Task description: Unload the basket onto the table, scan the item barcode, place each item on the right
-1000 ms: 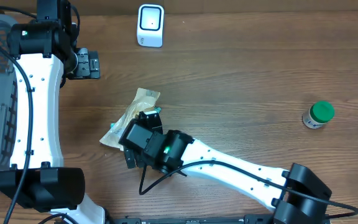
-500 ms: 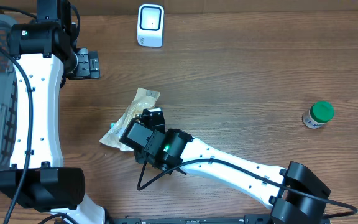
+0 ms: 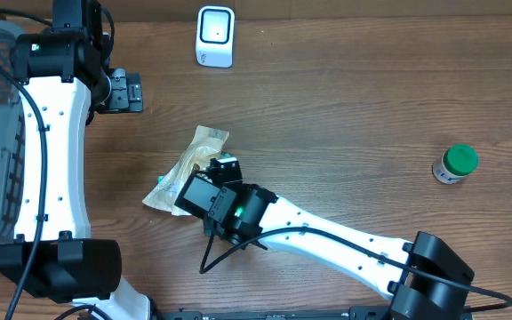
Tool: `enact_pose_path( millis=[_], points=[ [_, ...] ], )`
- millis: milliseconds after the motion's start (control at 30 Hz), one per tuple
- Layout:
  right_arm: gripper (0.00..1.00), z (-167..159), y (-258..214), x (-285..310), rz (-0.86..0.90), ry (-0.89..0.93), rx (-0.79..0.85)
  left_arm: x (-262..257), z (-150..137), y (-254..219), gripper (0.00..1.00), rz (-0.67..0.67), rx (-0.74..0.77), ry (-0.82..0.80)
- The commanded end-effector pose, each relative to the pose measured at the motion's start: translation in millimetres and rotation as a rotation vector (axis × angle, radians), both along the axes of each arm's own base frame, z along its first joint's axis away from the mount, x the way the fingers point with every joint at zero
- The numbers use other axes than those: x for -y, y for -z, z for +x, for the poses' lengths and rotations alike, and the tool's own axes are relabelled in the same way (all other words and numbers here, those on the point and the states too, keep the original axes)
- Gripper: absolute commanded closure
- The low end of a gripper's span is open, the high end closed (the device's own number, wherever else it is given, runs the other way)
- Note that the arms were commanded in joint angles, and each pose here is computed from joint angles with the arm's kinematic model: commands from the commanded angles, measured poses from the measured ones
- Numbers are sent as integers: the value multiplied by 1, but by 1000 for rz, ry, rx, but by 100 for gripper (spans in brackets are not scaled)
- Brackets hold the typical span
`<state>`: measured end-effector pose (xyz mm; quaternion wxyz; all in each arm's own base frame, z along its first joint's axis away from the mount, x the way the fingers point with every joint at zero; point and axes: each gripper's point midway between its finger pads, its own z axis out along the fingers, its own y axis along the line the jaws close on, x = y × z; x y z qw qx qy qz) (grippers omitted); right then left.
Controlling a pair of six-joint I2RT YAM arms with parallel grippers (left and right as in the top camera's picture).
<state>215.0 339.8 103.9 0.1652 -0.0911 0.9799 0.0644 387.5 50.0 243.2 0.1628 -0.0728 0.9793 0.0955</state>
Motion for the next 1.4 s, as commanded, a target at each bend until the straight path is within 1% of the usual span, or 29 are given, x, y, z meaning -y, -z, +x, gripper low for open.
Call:
enact_pose_path(
  millis=[0,100,200,533,667,900,1000,1033,1067,1100,1133,1167,1233,1367],
  points=[
    [61,20,2,31,-130,31,77,-1,1,-4,0,12,9,5],
    [61,30,1,50,-192,66,99,-1,2,-4,0,12,9,6],
    [61,40,1,64,-212,105,96,-1,1,-4,0,12,9,5],
    [61,60,5,85,-171,232,37,-1,2,-4,0,12,9,6],
    [60,62,6,88,-154,247,8,-1,1,-4,0,12,9,5],
    [59,67,6,91,-149,264,6,-1,1,-4,0,12,9,5],
    [35,64,7,87,-130,258,-13,-1,1,-4,0,12,9,5],
    [33,63,8,86,-124,256,-20,-1,1,-4,0,12,9,5],
    [29,62,8,85,-120,253,-28,-1,2,-4,1,12,9,6],
    [16,61,9,84,-116,252,-33,-1,1,-4,1,12,9,5],
    [7,61,9,84,-116,252,-34,-1,2,-4,1,12,9,5],
    [3,61,8,84,-116,252,-33,-1,2,-4,0,12,9,6],
    [0,64,5,83,-108,254,-28,-1,2,-4,0,12,9,6],
    [0,72,-26,81,-95,223,-14,-1,1,-4,1,12,9,5]
  ],
)
